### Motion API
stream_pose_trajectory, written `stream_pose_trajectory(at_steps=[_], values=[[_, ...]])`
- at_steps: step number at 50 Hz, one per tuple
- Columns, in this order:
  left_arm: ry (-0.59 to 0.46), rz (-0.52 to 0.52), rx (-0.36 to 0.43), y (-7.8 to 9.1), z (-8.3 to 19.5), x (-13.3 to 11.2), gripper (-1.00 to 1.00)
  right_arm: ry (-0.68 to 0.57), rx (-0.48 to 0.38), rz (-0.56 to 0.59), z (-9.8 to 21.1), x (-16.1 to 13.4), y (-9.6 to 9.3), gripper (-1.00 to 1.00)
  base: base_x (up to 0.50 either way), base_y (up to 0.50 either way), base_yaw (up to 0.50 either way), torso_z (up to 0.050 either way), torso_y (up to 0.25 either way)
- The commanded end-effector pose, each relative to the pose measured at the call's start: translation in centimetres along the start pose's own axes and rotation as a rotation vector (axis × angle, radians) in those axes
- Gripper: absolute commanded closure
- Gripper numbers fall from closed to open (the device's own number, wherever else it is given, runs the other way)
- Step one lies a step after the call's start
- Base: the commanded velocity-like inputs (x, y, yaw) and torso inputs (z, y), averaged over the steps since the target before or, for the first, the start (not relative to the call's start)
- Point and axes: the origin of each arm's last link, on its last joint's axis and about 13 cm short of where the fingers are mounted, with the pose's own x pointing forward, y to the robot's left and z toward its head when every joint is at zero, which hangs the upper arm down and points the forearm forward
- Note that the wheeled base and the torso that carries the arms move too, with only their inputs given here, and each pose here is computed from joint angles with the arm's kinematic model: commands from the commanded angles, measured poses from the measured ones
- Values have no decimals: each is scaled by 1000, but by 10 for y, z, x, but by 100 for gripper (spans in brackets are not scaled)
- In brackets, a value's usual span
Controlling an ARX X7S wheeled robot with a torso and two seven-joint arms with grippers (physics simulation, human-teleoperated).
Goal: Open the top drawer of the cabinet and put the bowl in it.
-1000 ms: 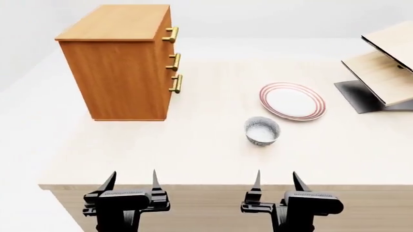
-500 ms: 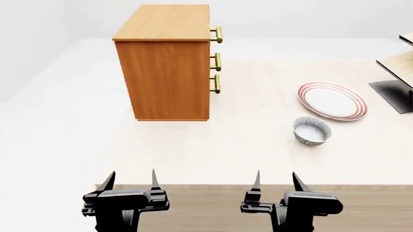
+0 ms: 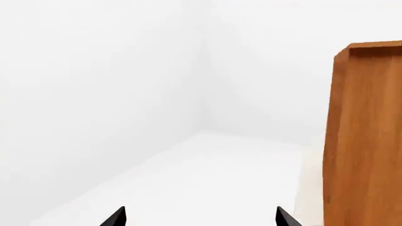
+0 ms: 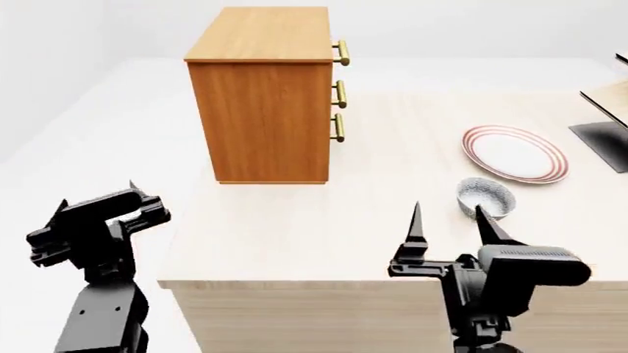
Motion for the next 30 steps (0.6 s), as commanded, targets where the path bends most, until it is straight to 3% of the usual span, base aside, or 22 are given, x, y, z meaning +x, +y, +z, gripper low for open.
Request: stream_pose_trajectory(at_steps=[1,6,9,16,24,30], values=[[-3,469,58,38,47,106,-100,-251,-101,55,124,44,-20,-100,0,0,0,0,0],[61,590,135,45,56,112,-100,-275,-125,53,184,105,-35,-100,0,0,0,0,0],[116,637,165,48,55,112,-100,-253,-80,66,208,136,-43,-100,0,0,0,0,0],[164,654,252,51,50,109,-100,-176,-31,-36,217,199,-59,-100,0,0,0,0,0],[202,648,255,54,54,111,-100,-155,10,-54,210,212,-61,-100,0,0,0,0,0],[194,623,261,53,53,110,-100,-24,39,-32,189,212,-61,-100,0,0,0,0,0]])
